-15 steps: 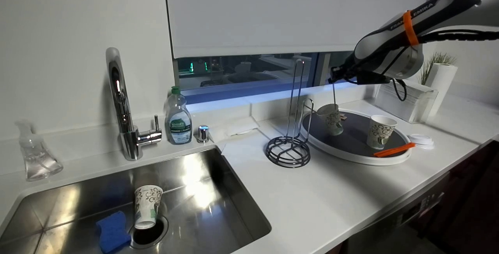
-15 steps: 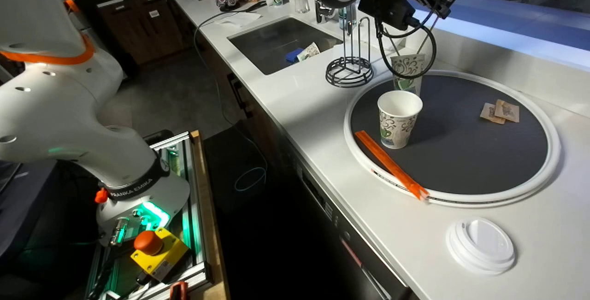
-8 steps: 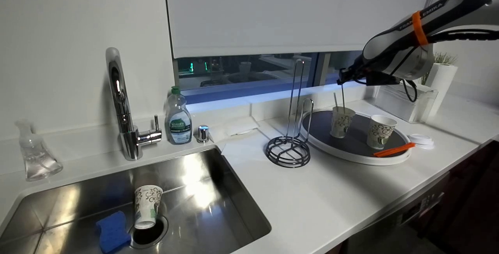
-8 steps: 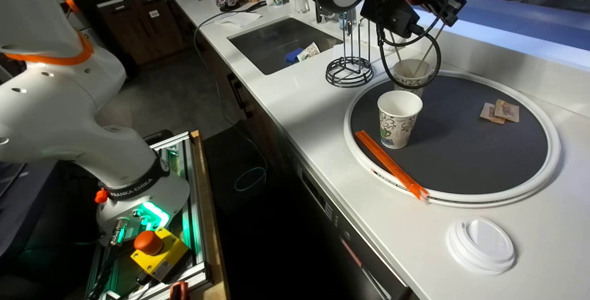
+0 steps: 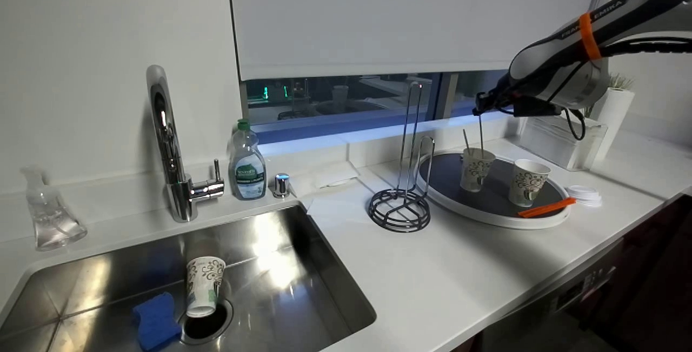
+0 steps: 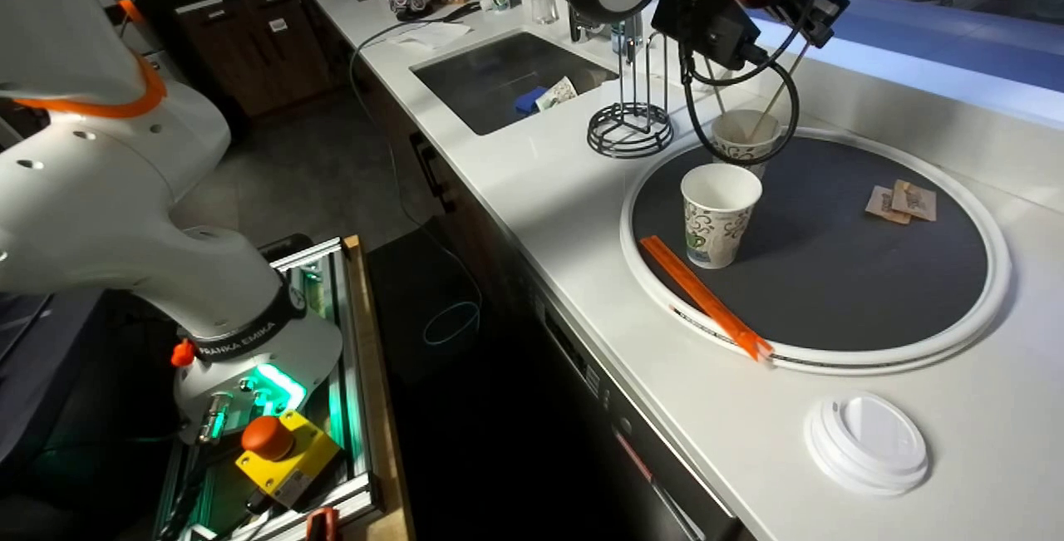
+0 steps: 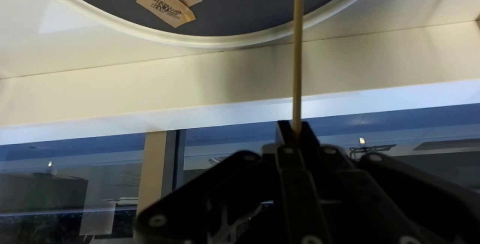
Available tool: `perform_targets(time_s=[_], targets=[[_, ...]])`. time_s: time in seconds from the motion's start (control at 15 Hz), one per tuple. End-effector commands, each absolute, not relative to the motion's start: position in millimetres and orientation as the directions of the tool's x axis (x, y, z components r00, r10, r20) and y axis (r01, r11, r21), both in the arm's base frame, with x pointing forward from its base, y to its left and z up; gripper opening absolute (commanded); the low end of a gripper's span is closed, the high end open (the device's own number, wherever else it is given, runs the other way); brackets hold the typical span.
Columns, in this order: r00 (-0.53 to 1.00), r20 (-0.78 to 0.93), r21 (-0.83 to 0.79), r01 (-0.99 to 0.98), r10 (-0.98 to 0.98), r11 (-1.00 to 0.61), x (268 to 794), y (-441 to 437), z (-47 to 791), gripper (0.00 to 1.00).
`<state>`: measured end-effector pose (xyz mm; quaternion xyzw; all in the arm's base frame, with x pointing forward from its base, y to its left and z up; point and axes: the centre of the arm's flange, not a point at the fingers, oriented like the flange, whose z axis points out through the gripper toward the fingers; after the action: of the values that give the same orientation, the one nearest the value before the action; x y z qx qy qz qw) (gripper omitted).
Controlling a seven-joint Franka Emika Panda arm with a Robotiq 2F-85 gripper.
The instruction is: Move the cup on the right to the left then exchange the stirrers in the coffee cups.
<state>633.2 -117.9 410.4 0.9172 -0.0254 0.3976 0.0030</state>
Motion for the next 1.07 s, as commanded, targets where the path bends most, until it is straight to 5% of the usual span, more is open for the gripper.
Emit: perform_targets(time_s=[0.0,0.53,1.0], targets=[[0.622,0.777,-0.059,-0.082,-0.097,-0.995,609.3,-124.7,435.6,0.02],[0.384,0.883,-0.203,-0.202,-0.269,-0.958,580.0,-143.8,513.4,0.02],[0.400,0.889,-0.132,-0.237,-0.221,-0.962,542.5,-191.5,534.9,0.02]])
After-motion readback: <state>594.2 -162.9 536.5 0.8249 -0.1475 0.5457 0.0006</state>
